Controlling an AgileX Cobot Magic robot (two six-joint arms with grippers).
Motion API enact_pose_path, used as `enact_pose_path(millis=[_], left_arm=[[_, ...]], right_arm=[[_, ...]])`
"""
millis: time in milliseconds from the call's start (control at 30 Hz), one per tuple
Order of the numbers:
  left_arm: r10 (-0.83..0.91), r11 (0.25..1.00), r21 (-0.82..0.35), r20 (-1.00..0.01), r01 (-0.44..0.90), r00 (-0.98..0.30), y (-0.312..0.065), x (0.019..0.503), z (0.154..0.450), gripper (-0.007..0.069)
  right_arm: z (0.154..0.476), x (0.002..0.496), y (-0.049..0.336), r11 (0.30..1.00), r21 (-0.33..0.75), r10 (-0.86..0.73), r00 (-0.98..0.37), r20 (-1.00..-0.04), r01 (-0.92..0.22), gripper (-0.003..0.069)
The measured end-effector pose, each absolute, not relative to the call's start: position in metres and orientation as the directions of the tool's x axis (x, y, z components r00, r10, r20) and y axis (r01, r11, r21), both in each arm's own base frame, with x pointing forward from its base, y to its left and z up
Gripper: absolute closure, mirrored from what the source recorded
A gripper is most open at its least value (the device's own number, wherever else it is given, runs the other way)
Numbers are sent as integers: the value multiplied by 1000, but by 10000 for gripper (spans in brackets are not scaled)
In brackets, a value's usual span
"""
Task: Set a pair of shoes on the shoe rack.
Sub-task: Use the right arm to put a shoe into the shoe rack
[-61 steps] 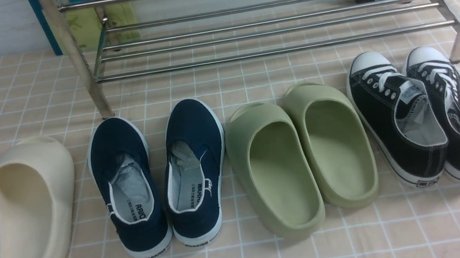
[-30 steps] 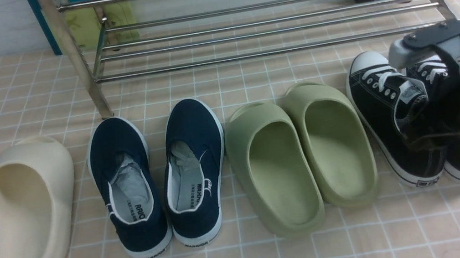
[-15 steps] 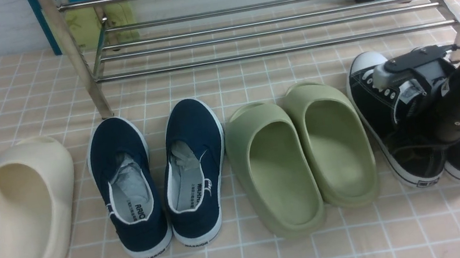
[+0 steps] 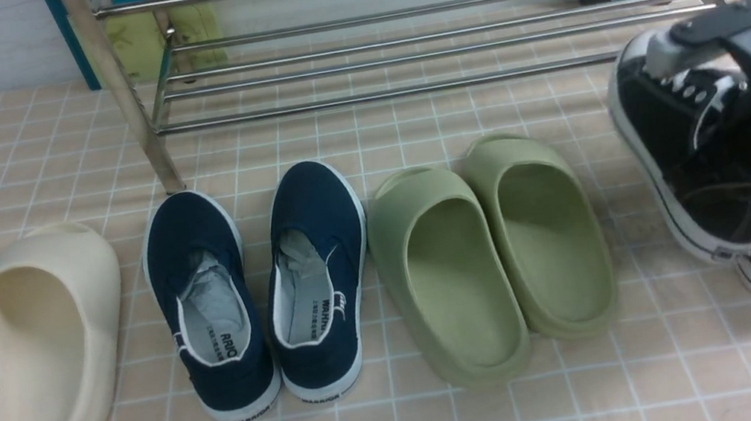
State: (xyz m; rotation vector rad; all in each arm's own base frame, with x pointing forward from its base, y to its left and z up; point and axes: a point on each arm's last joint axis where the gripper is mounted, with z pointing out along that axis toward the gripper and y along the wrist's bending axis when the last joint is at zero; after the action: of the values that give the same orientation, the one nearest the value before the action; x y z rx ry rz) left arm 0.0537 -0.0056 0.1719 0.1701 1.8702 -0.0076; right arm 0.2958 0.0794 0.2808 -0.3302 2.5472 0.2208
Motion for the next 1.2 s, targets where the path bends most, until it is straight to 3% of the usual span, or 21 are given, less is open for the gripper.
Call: enact_pose_path(millis=[267,967,1033,1200], left_arm=[[114,989,81,-950,121,-292,-6,54,172,490],[115,989,82,-950,121,-292,-6,54,172,490],[115,989,82,-950,121,-292,-6,54,172,490],[115,989,82,-950,121,-292,-6,54,172,490]], right_arm=[[287,333,87,956,64,-180,-742,-646,-288,657],[259,488,125,925,-6,-287,-690,-665,-379,647],[259,493,127,924,0,-286,-689,-666,-383,631],[267,497,127,923,-18,-289,-660,-693,-385,480]])
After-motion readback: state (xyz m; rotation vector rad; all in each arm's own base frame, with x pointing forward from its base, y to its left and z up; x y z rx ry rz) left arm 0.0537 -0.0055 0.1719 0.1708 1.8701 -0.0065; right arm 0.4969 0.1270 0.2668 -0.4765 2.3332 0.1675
